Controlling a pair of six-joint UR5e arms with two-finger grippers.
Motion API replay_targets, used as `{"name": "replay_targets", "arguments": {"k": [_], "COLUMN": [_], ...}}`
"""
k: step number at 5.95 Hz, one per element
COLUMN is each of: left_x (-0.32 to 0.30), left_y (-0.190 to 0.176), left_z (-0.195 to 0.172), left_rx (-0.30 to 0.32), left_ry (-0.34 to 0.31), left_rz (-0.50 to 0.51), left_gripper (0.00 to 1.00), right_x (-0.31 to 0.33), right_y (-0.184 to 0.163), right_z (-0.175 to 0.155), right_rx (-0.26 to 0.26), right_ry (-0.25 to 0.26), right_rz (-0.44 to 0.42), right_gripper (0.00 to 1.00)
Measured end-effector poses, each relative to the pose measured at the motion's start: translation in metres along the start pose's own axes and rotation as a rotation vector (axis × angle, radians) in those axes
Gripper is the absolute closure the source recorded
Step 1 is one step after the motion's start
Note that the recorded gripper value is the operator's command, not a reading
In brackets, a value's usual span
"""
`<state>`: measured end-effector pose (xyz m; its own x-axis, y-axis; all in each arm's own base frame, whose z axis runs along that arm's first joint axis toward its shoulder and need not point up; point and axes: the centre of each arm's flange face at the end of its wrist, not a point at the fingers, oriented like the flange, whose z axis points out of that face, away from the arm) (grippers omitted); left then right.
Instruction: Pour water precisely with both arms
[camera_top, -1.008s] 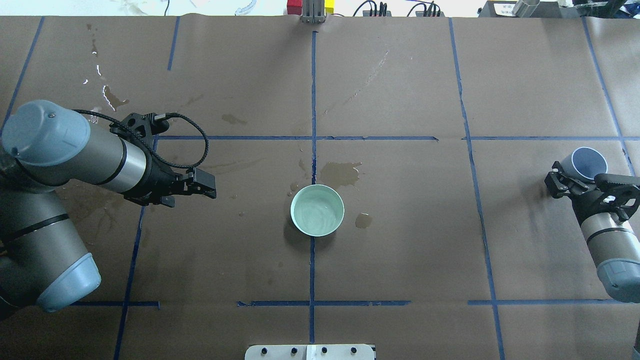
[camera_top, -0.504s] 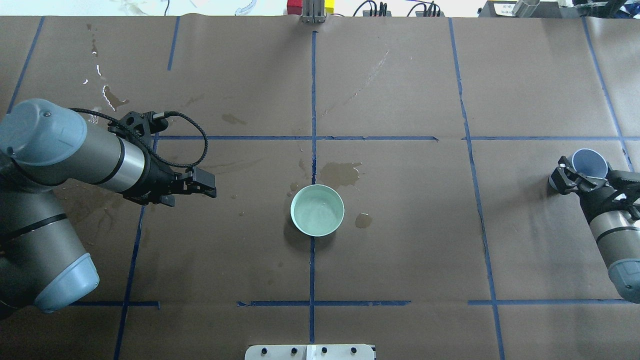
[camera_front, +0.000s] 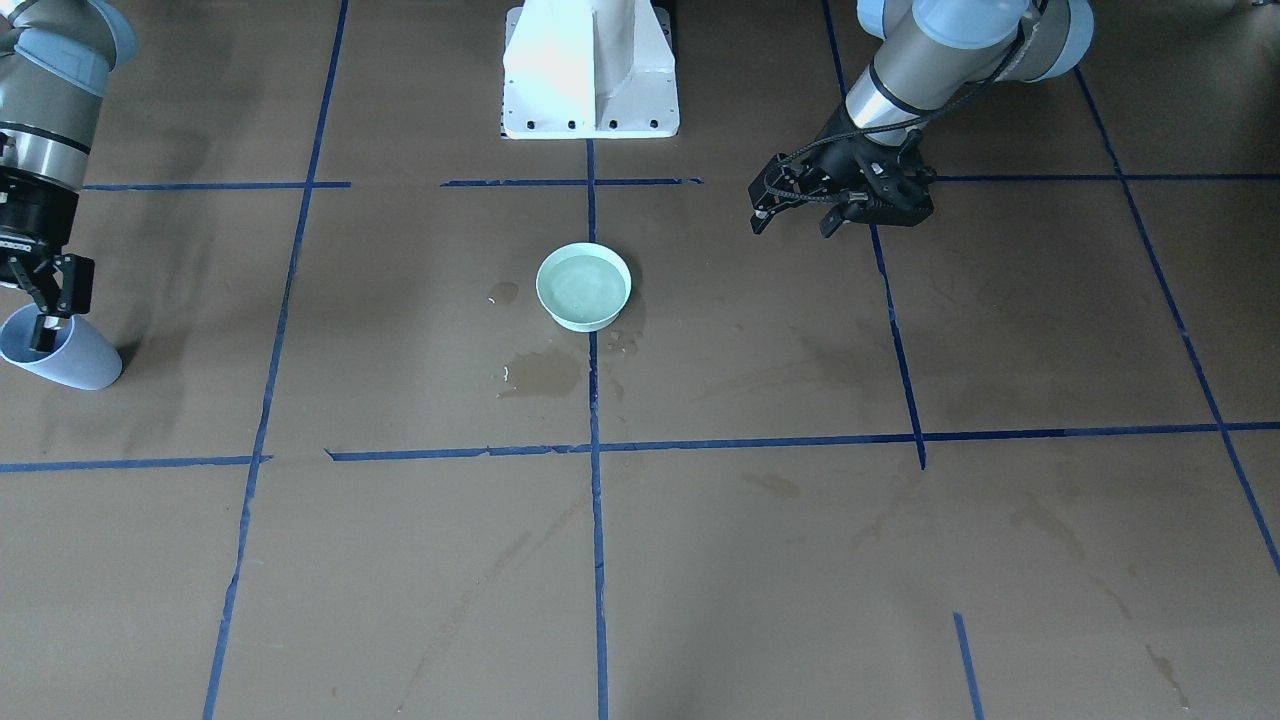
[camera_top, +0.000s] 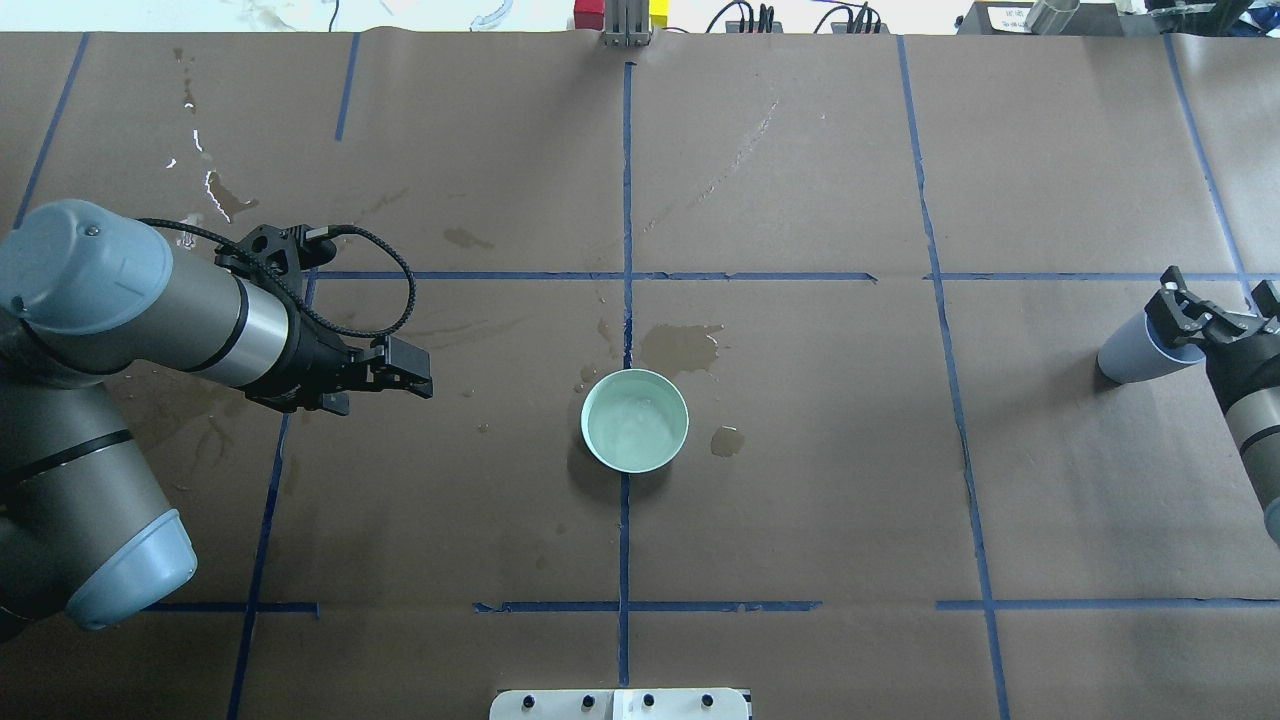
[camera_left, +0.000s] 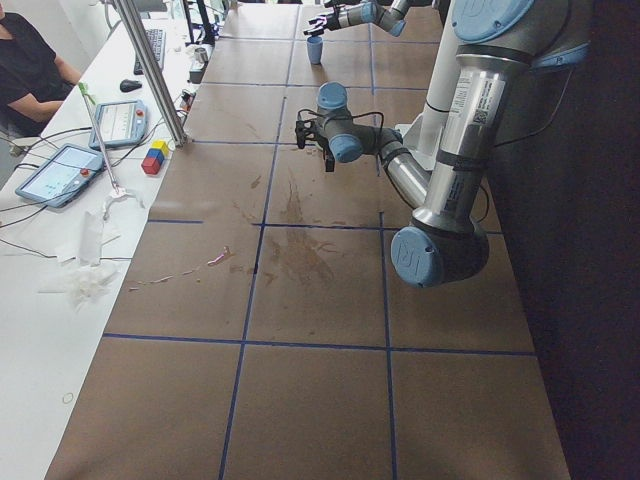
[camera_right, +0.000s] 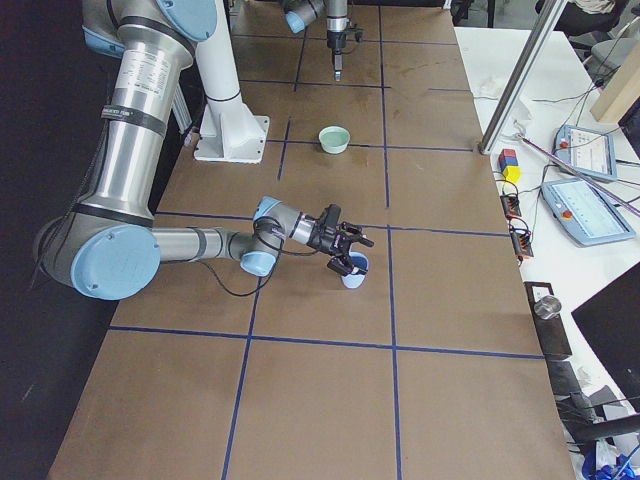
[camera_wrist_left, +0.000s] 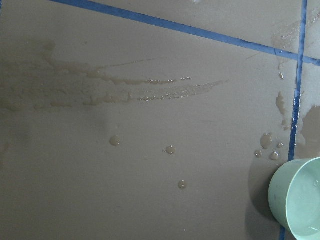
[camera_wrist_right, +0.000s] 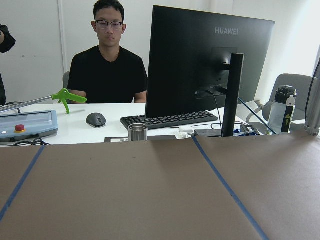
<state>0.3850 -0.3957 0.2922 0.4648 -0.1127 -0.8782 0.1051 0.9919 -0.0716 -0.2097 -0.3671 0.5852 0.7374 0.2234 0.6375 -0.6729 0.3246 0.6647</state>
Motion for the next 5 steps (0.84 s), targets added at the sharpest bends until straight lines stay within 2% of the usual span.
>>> {"name": "replay_targets", "arguments": {"k": [1, 3, 4, 5], "left_x": [0.003, 0.036, 0.065, 0.088], "left_y": [0.0, 0.009, 0.016, 0.022], "left_z": [0.004, 0.015, 0.02, 0.027], "left_rx": [-0.005, -0.036, -0.057, -0.065], "left_ry": [-0.001, -0.015, -0.042, -0.061], "left_rz": [-0.011, -0.067, -0.077, -0.075], "left_gripper": [0.0, 0.0, 0.0, 0.0], "right_x": [0.0, 0.014, 0.03, 0.05], "right_y": [-0.015, -0.047, -0.063, -0.082], "right_z": [0.002, 0.011, 0.019, 0.027], "right_rx": [-0.016, -0.081, -0.129, -0.199], "right_ry": [-0.003, -0.005, -0.002, -0.012], "right_rz": [-0.012, -0.072, -0.109, -0.13], "right_gripper": [0.0, 0.0, 0.0, 0.0]}}
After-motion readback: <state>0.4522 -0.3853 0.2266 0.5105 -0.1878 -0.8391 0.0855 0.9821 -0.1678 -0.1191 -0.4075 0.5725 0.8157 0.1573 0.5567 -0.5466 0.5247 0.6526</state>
